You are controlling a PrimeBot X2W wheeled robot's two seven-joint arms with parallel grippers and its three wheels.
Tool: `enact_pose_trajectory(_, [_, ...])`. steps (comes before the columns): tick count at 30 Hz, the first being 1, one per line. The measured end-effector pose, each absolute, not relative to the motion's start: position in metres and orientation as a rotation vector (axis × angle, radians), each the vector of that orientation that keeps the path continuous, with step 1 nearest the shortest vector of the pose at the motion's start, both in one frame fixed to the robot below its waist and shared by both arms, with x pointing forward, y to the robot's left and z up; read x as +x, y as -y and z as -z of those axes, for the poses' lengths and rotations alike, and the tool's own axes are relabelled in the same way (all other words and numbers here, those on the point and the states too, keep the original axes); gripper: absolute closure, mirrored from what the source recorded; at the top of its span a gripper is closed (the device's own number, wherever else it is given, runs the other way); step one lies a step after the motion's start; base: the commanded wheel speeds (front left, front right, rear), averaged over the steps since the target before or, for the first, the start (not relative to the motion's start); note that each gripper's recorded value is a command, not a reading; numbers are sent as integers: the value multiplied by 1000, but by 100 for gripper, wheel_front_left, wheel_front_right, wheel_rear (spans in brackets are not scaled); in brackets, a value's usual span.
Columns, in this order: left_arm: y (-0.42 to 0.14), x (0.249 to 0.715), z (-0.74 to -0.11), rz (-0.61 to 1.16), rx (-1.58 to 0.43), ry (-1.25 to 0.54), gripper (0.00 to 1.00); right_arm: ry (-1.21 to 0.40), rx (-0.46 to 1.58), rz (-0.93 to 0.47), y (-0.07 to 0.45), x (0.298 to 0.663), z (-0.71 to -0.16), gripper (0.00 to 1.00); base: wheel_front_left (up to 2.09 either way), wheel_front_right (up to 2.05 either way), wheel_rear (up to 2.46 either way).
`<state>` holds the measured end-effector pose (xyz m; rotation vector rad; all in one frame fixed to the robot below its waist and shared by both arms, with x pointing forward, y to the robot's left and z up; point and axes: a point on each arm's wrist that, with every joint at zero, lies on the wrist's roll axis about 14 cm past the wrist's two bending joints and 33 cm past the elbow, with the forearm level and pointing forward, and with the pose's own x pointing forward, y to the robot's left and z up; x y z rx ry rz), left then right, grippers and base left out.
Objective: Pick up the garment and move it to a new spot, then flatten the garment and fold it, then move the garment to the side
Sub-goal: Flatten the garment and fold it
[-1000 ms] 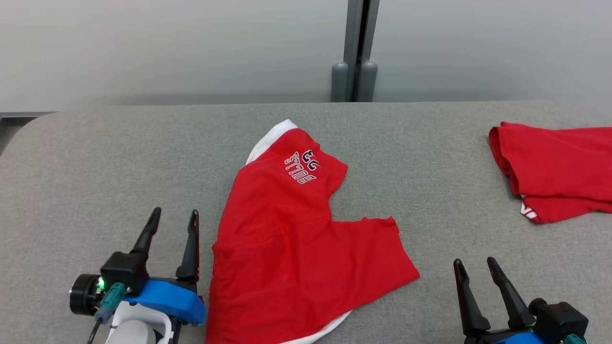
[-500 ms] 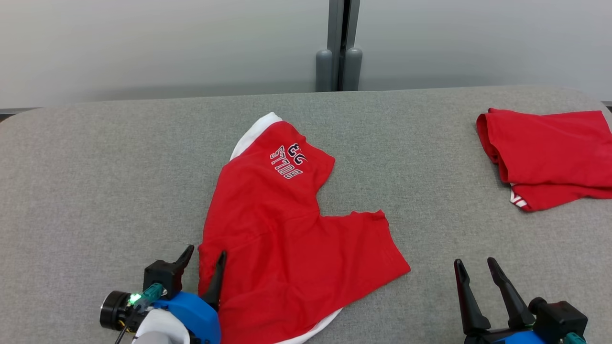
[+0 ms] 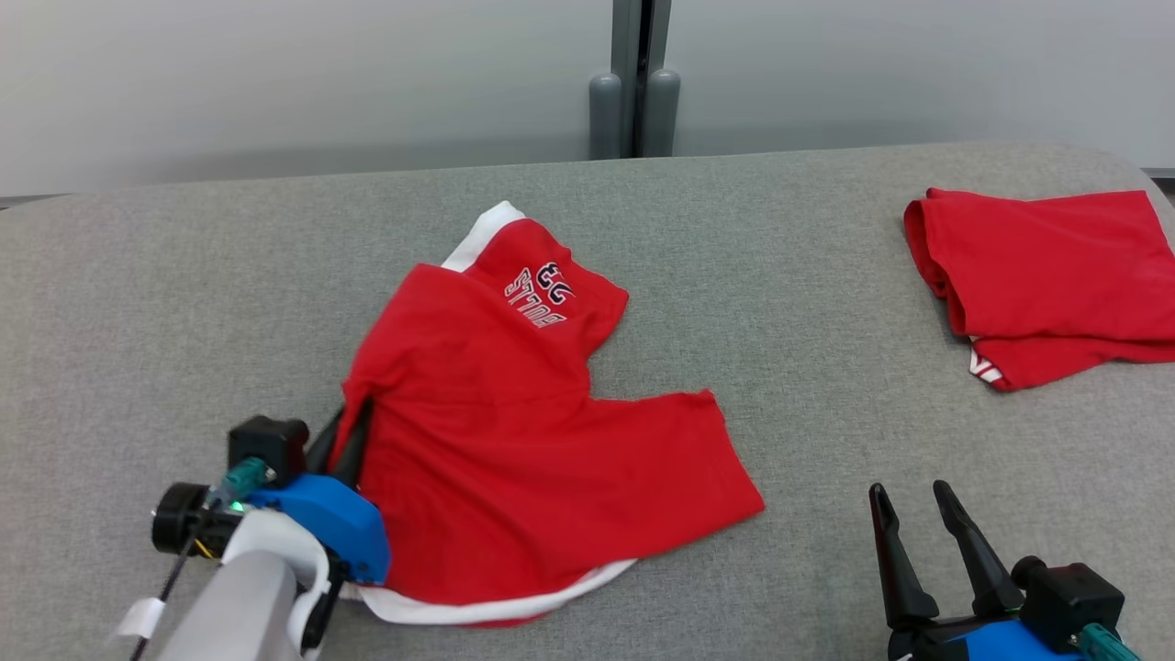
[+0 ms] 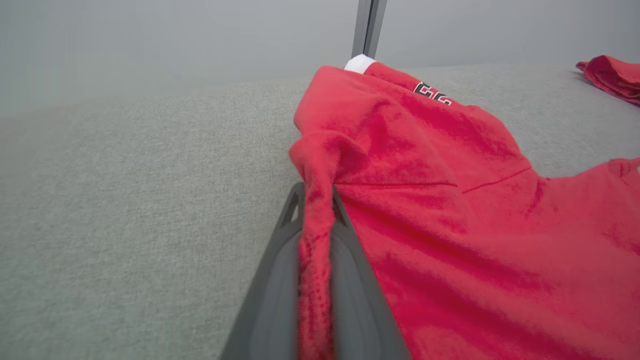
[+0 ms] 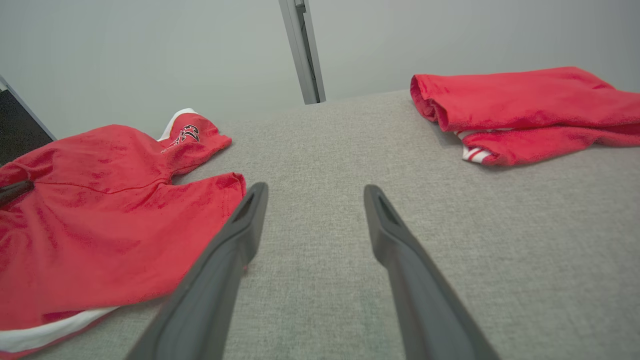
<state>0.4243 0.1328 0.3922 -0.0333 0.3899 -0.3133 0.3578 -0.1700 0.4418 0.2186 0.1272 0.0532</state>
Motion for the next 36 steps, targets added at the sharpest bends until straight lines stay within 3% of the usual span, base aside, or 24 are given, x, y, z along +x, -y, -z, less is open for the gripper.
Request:
enact_pose_trajectory(6, [-144,440,-395,278,-11,-379,100,-132,215,-46,172,355,-441,0,0,0,0])
enact_pose_trajectory(7, [-142,439,-395,281,-11,-377,56,-132,215,-44,173,354,-441,0,0,0,0])
enact_pose_trajectory(8, [-140,441,-397,284,-13,-363,0,-131,215,-43,173,354,-442,0,0,0,0])
enact_pose_trajectory(17, [-152,444,-458,207,-50,-132,0,-108,219,-54,171,352,-449,0,0,0,0])
enact_pose_trajectory(23, [-172,410,-489,119,-76,1,0,-88,220,-81,163,352,-455,0,0,0,0])
enact_pose_trajectory(36, [-197,349,-494,-1,-79,44,0,-94,216,-113,154,351,-456,0,0,0,0])
